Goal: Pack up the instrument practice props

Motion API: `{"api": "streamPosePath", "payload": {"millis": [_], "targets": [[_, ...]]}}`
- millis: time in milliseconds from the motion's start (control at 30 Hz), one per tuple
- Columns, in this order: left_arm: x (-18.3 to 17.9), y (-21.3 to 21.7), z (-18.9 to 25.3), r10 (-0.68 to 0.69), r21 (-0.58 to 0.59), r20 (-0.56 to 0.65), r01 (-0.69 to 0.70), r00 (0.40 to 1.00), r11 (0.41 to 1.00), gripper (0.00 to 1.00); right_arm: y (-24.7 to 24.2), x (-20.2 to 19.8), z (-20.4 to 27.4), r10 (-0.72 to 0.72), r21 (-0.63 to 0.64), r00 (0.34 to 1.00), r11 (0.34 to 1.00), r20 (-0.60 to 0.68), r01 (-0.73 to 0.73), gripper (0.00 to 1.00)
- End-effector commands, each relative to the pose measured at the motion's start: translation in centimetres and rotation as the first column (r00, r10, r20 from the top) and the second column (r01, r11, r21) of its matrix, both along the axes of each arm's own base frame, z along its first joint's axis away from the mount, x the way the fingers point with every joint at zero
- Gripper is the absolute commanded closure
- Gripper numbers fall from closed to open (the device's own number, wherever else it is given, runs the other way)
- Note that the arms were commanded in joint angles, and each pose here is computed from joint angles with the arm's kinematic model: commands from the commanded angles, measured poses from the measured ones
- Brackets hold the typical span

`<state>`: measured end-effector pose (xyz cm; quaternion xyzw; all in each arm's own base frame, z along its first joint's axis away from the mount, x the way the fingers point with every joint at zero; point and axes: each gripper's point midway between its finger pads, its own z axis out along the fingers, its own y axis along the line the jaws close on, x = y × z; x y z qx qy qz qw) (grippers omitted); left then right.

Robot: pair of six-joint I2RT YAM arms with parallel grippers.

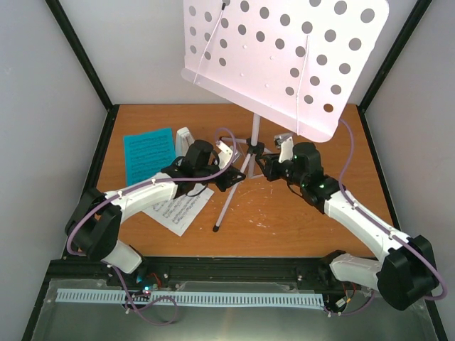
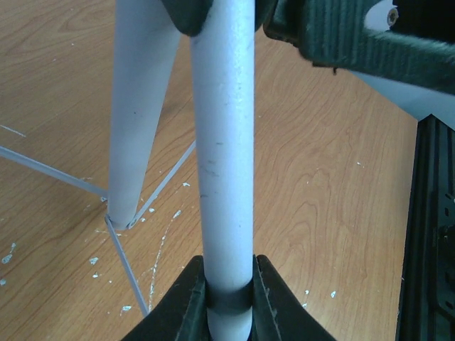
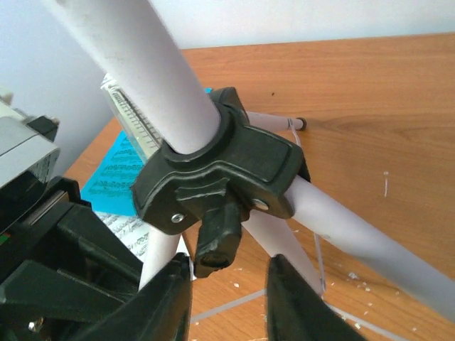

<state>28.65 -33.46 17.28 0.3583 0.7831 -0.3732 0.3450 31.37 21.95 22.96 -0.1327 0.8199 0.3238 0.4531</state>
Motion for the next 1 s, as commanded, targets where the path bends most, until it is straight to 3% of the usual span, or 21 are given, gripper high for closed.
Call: {"api": "streamPosePath", "payload": {"millis": [0, 167, 267, 500, 767, 867, 967], "targets": [[0.7, -0.3, 1.7, -0.003, -0.013, 0.090, 0.004, 0.996, 1.000, 0.93, 0.1, 0.8, 1.1, 0.005, -0.051, 0.998, 0.999, 0.067, -0.002, 0.77], [0.7, -0.2, 2.0, 0.003, -0.016, 0.093, -0.001, 0.996, 1.000, 0.96, -0.4, 0.6, 0.6, 0.022, -0.129, 0.993, 0.992, 0.117, -0.007, 0.94], [0.5, -0.2, 2.4, 0.004, -0.027, 0.091, -0.002, 0.996, 1.000, 0.97, -0.5, 0.5, 0.3, 0.062, -0.199, 0.985, 0.980, 0.163, -0.028, 0.97], [0.3, -0.1, 2.9, 0.004, -0.042, 0.087, -0.001, 0.996, 0.999, 0.99, -0.8, 0.3, -0.3, 0.180, -0.461, 0.939, 0.887, 0.295, -0.025, 0.97], [0.2, -0.1, 3.3, 0.003, -0.052, 0.085, 0.002, 0.996, 0.999, 1.00, -1.6, 0.4, -0.5, 0.285, -0.718, 0.876, 0.689, 0.390, 0.095, 0.97], [0.2, -0.2, 3.3, 0.003, -0.054, 0.084, 0.002, 0.996, 0.999, 1.00, -1.7, 0.4, 0.2, 0.284, -0.713, 0.864, 0.692, 0.417, 0.117, 0.96], [0.2, -0.1, 3.3, 0.005, -0.054, 0.085, 0.000, 0.996, 0.999, 0.92, -1.3, -0.2, 1.7, 0.262, -0.647, 0.848, 0.753, 0.461, 0.119, 0.78]]}}
